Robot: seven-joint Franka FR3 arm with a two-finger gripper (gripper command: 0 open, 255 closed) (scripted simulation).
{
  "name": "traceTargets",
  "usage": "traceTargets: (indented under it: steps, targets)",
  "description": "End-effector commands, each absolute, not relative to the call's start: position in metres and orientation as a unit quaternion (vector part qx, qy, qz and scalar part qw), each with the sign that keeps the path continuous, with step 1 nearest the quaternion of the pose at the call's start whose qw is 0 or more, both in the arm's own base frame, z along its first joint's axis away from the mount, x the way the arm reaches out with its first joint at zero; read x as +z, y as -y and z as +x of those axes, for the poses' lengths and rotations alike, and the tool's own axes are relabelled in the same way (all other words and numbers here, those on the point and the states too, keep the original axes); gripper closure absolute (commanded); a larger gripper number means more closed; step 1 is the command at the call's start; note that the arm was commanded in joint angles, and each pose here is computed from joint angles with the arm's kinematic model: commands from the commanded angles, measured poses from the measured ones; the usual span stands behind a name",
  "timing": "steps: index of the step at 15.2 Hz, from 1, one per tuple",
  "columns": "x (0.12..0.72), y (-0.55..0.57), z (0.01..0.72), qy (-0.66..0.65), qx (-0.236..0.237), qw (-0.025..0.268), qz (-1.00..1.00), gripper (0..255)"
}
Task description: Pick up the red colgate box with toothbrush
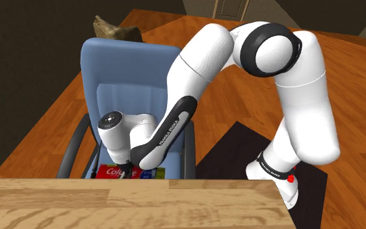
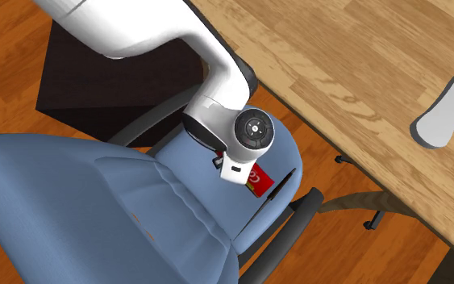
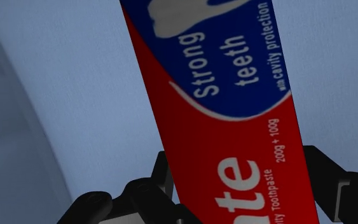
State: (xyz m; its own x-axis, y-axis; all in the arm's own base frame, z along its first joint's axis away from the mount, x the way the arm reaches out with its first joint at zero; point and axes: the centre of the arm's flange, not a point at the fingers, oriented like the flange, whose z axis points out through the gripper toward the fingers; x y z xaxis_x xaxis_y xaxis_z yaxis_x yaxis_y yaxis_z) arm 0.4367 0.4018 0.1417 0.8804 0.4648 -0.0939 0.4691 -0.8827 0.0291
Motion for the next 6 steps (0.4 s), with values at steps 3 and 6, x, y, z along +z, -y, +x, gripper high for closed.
traceTargets:
  steps: [3,6]
  targets:
    - [0.164,-0.402,0.437,-0.241,-0.042,0.025,0.969,255]
    - [0.170,-0.402,0.437,-0.241,-0.042,0.025,0.969,255]
